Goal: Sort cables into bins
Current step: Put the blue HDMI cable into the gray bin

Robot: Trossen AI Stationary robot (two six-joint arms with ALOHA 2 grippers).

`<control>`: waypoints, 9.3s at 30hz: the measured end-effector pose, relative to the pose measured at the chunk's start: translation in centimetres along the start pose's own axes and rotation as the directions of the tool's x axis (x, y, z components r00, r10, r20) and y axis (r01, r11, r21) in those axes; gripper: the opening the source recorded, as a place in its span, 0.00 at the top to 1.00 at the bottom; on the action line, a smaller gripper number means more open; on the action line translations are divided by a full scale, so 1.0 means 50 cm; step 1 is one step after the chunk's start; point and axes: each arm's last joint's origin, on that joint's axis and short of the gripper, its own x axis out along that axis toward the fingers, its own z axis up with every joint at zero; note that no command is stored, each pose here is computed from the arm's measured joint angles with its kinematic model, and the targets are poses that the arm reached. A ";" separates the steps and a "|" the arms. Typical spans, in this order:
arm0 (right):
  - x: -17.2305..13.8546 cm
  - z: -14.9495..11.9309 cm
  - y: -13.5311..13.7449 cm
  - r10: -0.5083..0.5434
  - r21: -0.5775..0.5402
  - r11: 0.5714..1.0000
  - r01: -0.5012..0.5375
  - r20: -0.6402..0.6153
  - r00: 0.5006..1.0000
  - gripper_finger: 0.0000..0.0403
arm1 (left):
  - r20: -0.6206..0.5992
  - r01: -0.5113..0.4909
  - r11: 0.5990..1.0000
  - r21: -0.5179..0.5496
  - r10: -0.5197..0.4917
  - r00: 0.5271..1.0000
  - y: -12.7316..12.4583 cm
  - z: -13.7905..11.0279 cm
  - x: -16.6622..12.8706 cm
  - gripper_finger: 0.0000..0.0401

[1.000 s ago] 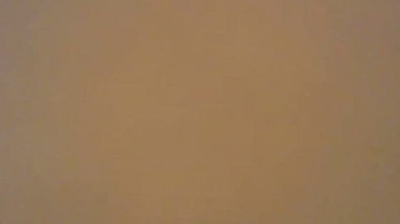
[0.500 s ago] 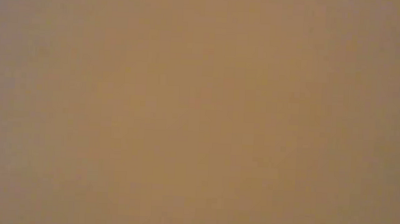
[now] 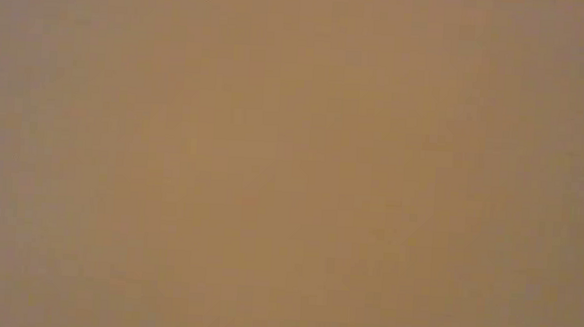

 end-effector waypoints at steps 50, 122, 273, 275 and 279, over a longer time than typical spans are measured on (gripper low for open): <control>-0.090 -0.033 0.009 0.236 -0.096 0.960 -0.261 -0.217 0.947 0.71 | 0.512 0.449 0.786 -0.425 -0.200 0.835 -0.685 0.052 -0.194 0.98; -0.068 -0.165 0.161 0.783 -0.171 0.579 -0.797 -0.157 0.602 0.45 | 0.866 0.864 0.503 -0.014 -0.427 0.262 -0.766 0.134 -0.268 0.98; 0.091 -0.316 0.471 0.249 -0.901 -0.060 -0.430 -0.431 0.867 0.94 | 0.588 0.322 0.613 -0.721 0.298 0.752 -0.549 -0.033 -0.472 0.94; 0.094 -0.328 0.474 0.245 -0.897 -0.068 -0.437 -0.439 0.864 0.94 | 0.590 0.323 0.615 -0.719 0.294 0.752 -0.551 -0.034 -0.473 0.94; 0.100 -0.349 0.475 0.237 -0.878 -0.060 -0.474 -0.474 0.848 0.94 | 0.593 0.327 0.619 -0.714 0.285 0.753 -0.556 -0.039 -0.476 0.94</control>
